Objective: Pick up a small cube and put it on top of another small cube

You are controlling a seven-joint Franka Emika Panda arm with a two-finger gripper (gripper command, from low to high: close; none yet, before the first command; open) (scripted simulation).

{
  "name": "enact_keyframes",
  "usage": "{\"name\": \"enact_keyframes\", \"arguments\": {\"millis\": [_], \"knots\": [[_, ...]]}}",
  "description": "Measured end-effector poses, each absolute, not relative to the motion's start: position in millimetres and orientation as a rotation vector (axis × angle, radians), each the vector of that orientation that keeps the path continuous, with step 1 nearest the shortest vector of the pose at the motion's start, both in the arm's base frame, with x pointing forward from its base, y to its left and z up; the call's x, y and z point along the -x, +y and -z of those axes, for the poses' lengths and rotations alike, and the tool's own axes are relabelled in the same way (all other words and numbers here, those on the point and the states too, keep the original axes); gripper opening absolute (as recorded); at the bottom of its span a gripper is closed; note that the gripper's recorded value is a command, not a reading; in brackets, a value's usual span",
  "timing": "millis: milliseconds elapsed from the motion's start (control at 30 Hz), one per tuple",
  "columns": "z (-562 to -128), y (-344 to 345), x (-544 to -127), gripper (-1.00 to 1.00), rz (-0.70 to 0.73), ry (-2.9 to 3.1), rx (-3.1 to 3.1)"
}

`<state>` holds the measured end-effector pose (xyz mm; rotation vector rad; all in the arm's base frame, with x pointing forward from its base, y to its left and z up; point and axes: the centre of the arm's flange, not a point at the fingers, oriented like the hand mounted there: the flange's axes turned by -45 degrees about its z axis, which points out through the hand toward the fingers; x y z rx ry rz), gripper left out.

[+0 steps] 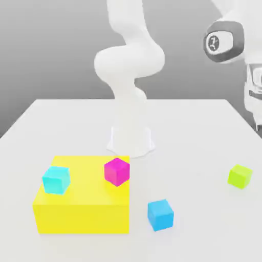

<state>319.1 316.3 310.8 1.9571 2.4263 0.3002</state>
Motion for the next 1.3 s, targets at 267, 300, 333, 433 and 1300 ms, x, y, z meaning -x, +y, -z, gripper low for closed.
{"name": "enact_keyframes", "arguments": {"millis": [267, 300, 333, 433, 1300], "knots": [[-191.7, 347.9, -214.2, 0.0, -0.015, 2.885, -1.238], [-180.8, 347.9, -212.6, 0.0, -0.007, 2.892, -1.222], [-170.1, 347.9, -211.8, 0.0, -0.004, 2.896, -1.214], [-138.5, 347.1, -210.4, 0.0, -0.001, 2.901, -1.207], [-293.4, 154.2, -338.9, -1.0, 0.016, 2.721, -1.519]]}}
